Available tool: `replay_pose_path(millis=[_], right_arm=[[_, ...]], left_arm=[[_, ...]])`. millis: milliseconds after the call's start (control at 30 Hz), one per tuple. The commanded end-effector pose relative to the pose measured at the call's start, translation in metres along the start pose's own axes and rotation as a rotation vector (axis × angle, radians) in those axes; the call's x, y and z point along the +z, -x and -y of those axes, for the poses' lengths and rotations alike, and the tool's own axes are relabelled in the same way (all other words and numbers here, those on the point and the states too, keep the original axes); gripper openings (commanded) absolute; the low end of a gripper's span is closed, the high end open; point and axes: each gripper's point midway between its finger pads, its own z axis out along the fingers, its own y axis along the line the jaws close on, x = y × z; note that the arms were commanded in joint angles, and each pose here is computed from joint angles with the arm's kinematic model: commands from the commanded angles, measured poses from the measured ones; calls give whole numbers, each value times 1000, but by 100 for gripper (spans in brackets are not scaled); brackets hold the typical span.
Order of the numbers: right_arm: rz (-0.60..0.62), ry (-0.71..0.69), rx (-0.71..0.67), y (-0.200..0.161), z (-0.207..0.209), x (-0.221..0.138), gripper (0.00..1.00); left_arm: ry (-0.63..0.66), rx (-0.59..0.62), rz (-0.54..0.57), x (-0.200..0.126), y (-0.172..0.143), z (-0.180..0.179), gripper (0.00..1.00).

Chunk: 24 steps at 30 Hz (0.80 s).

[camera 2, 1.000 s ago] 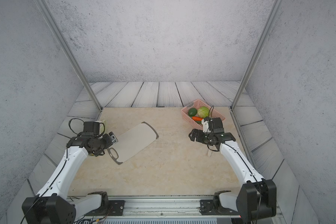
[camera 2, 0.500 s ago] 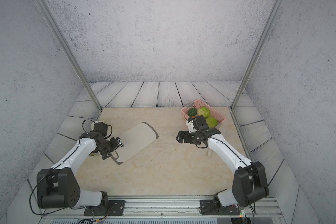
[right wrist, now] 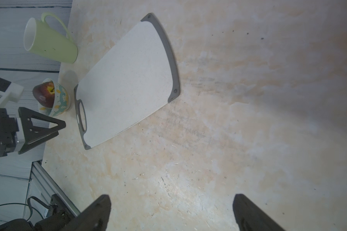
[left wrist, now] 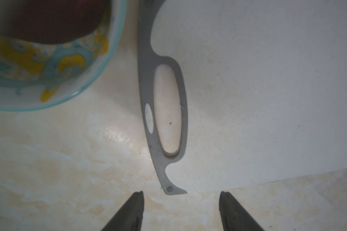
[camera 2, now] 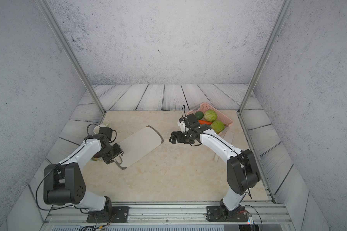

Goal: Align the knife with the edge of the cutting board
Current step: Move the work surface to the center of the board.

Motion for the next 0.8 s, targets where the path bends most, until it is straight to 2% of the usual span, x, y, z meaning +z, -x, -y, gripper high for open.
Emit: replay_pose_path(millis=[0, 367, 467, 667, 767], right_arm=[[-29, -14, -15, -2, -3, 8, 99], [-94, -27, -56, 19, -13, 53, 99], [-105, -53, -78, 26, -15, 68, 99], [-94, -78, -81, 44, -11, 91, 99], [-108, -92, -80, 48, -9, 102, 99]], left_arm=[[46, -36, -13, -1, 5, -13, 63], [97, -89, -80, 22, 12, -28, 57], [125, -92, -93, 29, 17, -32, 52], [164, -83, -113, 37, 26, -33, 51], [183, -70, -114, 40, 31, -34, 48]])
